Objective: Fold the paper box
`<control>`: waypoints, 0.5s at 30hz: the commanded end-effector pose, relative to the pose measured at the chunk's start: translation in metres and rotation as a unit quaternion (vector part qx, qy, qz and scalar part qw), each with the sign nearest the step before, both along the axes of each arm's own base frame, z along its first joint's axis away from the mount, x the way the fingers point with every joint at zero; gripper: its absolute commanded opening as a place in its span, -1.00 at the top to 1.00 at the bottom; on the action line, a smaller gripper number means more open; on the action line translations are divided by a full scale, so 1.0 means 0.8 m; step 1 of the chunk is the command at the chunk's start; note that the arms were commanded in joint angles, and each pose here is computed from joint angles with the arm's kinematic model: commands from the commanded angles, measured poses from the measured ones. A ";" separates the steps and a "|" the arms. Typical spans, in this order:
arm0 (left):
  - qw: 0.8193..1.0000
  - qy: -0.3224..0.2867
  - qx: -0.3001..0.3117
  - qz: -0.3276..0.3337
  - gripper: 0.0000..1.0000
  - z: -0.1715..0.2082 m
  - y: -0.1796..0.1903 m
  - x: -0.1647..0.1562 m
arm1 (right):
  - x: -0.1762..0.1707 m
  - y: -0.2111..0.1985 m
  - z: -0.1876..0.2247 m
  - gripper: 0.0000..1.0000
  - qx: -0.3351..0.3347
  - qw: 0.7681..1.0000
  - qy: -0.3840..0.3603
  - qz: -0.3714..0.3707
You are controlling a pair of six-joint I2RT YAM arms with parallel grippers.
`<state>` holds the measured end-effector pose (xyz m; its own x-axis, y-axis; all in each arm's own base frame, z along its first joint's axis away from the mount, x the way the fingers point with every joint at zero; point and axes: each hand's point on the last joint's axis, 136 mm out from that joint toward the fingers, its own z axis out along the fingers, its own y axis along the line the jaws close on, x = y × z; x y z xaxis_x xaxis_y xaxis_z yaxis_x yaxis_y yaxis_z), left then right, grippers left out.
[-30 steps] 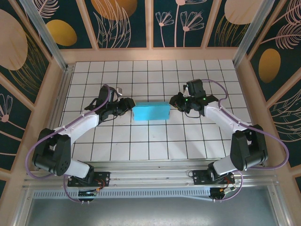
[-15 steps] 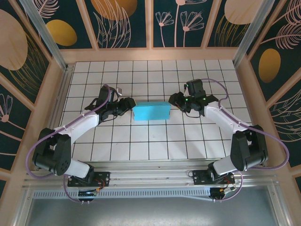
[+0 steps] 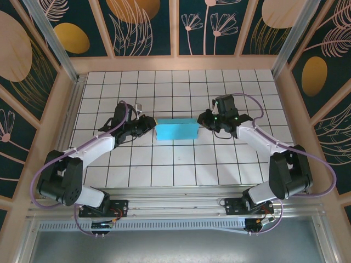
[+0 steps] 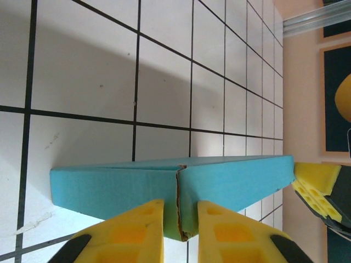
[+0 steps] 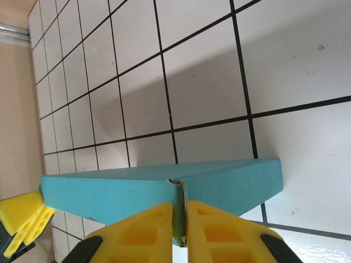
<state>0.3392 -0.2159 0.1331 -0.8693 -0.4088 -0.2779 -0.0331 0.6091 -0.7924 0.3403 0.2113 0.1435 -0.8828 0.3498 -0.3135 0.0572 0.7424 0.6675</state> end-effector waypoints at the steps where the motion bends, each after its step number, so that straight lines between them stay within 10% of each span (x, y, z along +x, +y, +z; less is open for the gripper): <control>1: 0.998 0.059 0.009 -0.005 0.69 -0.039 0.002 -0.026 | -0.015 -0.021 -0.034 0.74 -0.059 0.998 0.031 -0.007; 7: 0.999 0.000 0.030 0.013 0.09 0.010 0.010 -0.004 | 0.007 -0.012 0.032 0.47 -0.039 0.999 -0.022 -0.011; 15: 1.000 -0.020 0.019 0.011 0.02 0.023 0.007 0.001 | 0.008 0.001 0.044 0.21 -0.006 1.000 -0.030 0.000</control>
